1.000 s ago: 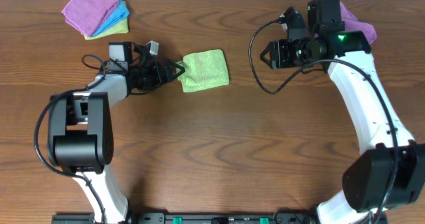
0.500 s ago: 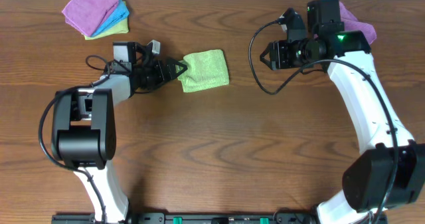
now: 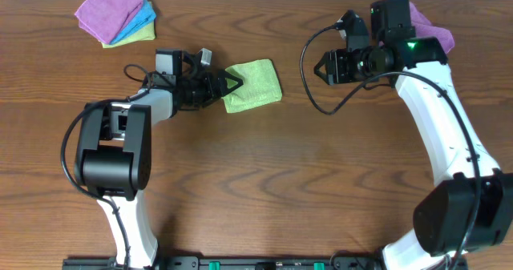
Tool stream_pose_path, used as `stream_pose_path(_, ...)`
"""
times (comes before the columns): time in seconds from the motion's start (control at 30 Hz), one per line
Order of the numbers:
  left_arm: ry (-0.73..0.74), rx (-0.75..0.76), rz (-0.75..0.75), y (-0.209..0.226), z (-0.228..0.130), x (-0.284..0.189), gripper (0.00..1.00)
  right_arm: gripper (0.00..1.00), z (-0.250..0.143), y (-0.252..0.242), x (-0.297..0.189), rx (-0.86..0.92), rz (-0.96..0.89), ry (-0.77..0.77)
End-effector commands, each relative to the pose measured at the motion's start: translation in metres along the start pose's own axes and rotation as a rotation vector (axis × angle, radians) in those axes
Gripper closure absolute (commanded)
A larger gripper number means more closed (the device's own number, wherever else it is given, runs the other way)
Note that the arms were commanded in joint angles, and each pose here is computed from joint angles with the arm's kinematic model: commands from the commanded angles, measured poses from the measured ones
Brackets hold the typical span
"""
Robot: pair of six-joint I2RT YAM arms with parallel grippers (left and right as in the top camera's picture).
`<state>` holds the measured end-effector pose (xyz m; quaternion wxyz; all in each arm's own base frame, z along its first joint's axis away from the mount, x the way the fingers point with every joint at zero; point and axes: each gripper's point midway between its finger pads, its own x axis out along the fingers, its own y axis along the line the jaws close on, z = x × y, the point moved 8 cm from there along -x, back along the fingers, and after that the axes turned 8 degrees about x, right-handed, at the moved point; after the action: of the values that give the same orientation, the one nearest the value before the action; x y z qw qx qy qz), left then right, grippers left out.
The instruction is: Fold the cloth
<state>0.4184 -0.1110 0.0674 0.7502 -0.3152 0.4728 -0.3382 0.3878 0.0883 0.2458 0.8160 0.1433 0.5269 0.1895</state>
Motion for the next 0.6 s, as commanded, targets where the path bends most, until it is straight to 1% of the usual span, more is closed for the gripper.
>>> stream_pose_path(0.0,0.064,-0.108,0.132,0.033,-0.032,0.019,0.21,0.48,-0.001,0.002,0.001,-0.036,-0.011,0.003)
stream_pose_path(0.07,0.063,-0.108,0.143,0.034,-0.032,0.019,0.22,0.48,-0.001,-0.007,0.004,-0.035,-0.090,-0.005)
stream_pose_path(0.1,0.062,-0.108,0.145,0.034,-0.032,0.019,0.24,0.48,-0.002,-0.013,0.008,-0.031,-0.124,0.000)
stream_pose_path(0.2,0.060,-0.107,0.152,0.035,-0.032,0.019,0.35,0.48,-0.007,-0.025,0.021,-0.006,-0.129,0.035)
stream_pose_path(0.27,0.057,-0.107,0.158,0.035,-0.031,0.019,0.46,0.50,-0.008,-0.028,0.028,0.009,-0.110,0.058)
stream_pose_path(0.3,0.056,-0.107,0.161,0.036,-0.031,0.019,0.50,0.50,-0.009,-0.028,0.030,0.014,-0.099,0.066)
stream_pose_path(0.33,0.054,-0.107,0.168,0.036,-0.031,0.019,0.60,0.50,-0.009,-0.028,0.032,0.016,-0.089,0.072)
stream_pose_path(0.4,0.048,-0.104,0.180,0.037,-0.031,0.019,0.85,0.51,-0.009,-0.028,0.032,0.016,-0.088,0.072)
stream_pose_path(0.43,0.046,-0.102,0.179,0.037,-0.030,0.019,0.94,0.50,-0.009,-0.028,0.032,0.016,-0.089,0.072)
stream_pose_path(0.57,0.036,-0.094,0.152,0.036,-0.026,0.017,0.94,0.51,-0.010,-0.028,0.032,0.018,-0.090,0.077)
